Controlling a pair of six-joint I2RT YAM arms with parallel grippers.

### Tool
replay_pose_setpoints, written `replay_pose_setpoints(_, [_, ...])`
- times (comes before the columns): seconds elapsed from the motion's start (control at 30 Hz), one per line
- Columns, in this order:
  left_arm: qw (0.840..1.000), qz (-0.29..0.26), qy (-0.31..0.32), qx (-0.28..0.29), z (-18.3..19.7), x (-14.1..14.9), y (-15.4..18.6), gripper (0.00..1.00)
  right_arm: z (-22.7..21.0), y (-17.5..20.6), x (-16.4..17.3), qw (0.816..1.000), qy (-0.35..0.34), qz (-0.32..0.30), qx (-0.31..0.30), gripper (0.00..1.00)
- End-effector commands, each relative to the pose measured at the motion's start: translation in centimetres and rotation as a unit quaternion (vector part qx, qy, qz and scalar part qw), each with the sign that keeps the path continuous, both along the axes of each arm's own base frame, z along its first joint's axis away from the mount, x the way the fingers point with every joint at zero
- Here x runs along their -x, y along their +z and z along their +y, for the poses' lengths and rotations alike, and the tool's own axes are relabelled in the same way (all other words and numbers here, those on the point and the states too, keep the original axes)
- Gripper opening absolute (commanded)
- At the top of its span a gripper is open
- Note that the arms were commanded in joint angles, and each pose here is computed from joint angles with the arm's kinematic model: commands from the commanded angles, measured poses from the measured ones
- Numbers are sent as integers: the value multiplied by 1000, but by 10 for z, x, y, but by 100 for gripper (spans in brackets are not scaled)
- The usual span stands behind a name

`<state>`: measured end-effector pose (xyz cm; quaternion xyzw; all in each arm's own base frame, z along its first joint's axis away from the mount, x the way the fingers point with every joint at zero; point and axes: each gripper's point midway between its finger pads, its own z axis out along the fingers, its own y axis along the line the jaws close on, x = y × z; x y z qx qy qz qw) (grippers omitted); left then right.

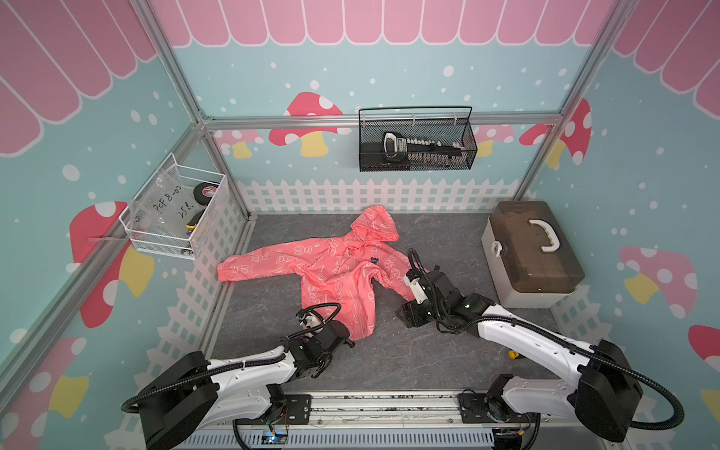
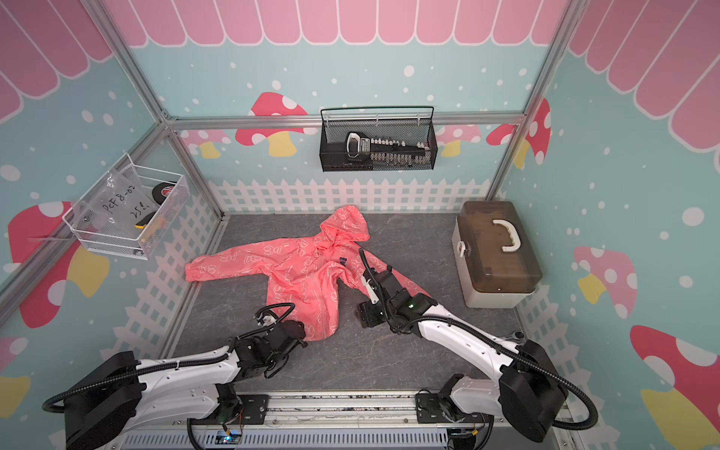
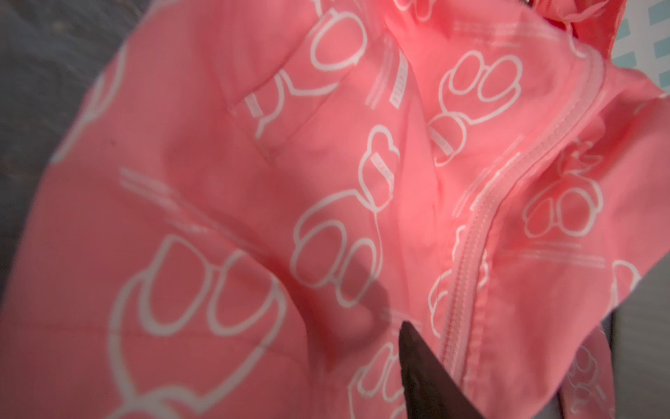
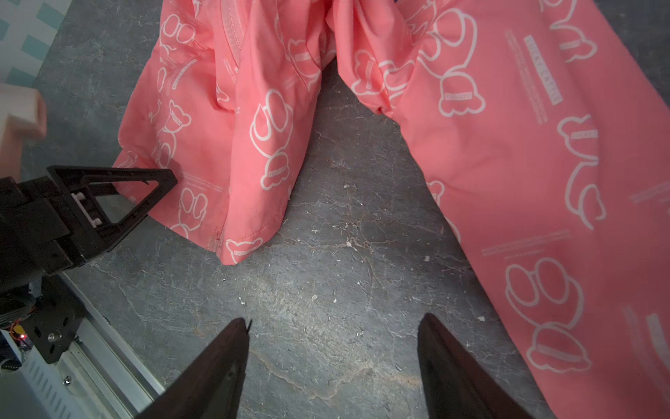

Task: Unzip the jacket
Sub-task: Flatten out the jacket at the center of the board.

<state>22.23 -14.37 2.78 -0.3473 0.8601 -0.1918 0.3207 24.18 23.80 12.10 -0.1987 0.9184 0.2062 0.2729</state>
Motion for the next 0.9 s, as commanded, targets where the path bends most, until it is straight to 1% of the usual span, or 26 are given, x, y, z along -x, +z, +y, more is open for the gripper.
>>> replay_pose_setpoints(0.0, [999,-28,2,-43,16,-15,15,10,5,-4,-14,998,-12,-50,-34,66])
replay_pose_setpoints(0.03, [997,-43,-4,-58,18,-21,30,1,7,-6,-18,996,-12,-71,-48,64])
replay_pose_setpoints(0.07, [996,-57,-6,-75,21,-26,45,0,10,-8,-20,994,-8,-90,-63,62])
replay_pose_setpoints(0.1, [993,-73,-12,-93,23,-32,64,0,17,-3,-24,988,5,-127,-91,60])
replay_pose_setpoints(0.13, [990,-86,-18,-110,25,-37,82,0,22,-3,-22,982,19,-146,-114,59])
replay_pose_setpoints(0.2, [985,-105,-34,-134,26,-46,116,0,34,6,-24,971,39,-179,-153,59])
replay_pose_setpoints(0.3, [978,-110,-66,-166,21,-58,154,0,60,11,-27,967,82,-165,-177,66])
replay_pose_setpoints(0.37, [974,-104,-91,-180,13,-65,169,0,78,12,-30,963,102,-148,-199,71])
replay_pose_setpoints(0.4, [973,-100,-101,-183,8,-69,175,0,85,13,-33,961,103,-144,-213,76])
replay_pose_setpoints(0.43, [971,-98,-115,-184,0,-72,181,0,91,14,-35,957,104,-141,-230,80])
replay_pose_setpoints(0.57, [966,-100,-145,-189,-18,-85,203,0,107,26,-36,936,107,-151,-301,85])
replay_pose_setpoints(0.6, [965,-104,-147,-192,-20,-87,211,0,108,29,-36,931,104,-154,-314,90])
replay_pose_setpoints(0.63, [963,-110,-148,-195,-21,-91,218,0,109,29,-38,929,97,-155,-320,98])
replay_pose_setpoints(0.67, [962,-116,-149,-197,-22,-93,225,0,108,26,-40,932,85,-154,-317,99])
replay_pose_setpoints(0.73, [959,-130,-149,-204,-24,-98,242,0,105,19,-40,941,68,-164,-289,99])
replay_pose_setpoints(0.77, [957,-135,-148,-208,-24,-100,249,0,105,17,-37,946,65,-175,-265,99])
replay_pose_setpoints(0.8, [955,-142,-148,-213,-25,-103,257,0,104,15,-33,952,59,-194,-227,99])
replay_pose_setpoints(0.87, [953,-149,-148,-220,-27,-108,268,0,101,22,-22,957,52,-243,-153,99])
